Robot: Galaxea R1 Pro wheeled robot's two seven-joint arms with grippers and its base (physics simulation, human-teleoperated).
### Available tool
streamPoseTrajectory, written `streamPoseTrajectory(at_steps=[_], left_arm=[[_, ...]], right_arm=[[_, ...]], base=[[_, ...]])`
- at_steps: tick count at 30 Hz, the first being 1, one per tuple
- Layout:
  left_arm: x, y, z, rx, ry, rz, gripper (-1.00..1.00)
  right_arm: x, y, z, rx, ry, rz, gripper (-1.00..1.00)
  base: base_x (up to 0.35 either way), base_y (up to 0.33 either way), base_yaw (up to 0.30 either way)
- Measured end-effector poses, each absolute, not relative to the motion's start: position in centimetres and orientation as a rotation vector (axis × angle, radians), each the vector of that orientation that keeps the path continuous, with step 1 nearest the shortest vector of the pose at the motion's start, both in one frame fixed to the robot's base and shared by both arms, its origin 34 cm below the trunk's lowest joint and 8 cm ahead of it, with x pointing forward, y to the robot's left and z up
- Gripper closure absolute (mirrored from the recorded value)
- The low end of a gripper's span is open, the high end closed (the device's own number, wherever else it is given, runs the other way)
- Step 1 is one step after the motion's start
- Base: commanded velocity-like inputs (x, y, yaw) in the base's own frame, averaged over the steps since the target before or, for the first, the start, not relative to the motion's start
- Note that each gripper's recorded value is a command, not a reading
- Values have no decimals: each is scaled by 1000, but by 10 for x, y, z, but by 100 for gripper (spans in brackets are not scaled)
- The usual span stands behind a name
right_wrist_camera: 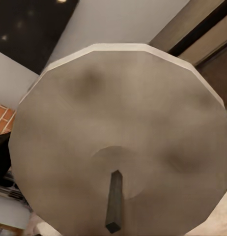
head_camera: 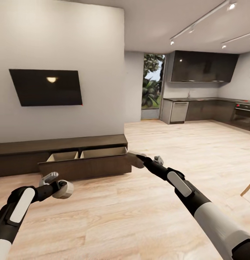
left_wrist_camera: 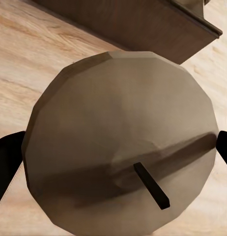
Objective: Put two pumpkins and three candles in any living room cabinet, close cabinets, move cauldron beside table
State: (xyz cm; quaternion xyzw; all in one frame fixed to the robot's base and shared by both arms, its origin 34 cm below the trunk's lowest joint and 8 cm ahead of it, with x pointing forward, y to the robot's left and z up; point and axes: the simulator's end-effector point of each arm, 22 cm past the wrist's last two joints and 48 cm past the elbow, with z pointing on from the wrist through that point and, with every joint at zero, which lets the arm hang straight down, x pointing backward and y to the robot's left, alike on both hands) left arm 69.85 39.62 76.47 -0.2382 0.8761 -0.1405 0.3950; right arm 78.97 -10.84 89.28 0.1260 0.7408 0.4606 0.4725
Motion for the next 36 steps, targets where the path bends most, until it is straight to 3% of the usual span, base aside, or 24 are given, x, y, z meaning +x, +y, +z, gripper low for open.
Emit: streamPoseTrajectory(at_steps=[19, 32, 36], left_arm=[[701, 396, 778, -609, 2237, -354, 100], [697, 409, 782, -594, 2252, -324, 100], [692, 409, 779, -584, 2290, -326, 100]], right_arm=[[798, -116, 898, 346, 1839, 1082, 100], [806, -128, 886, 302, 1845, 869, 100], [810, -164, 853, 400, 1951, 603, 100]], base=[[8, 0, 237], [300, -53, 28], [325, -102, 0]])
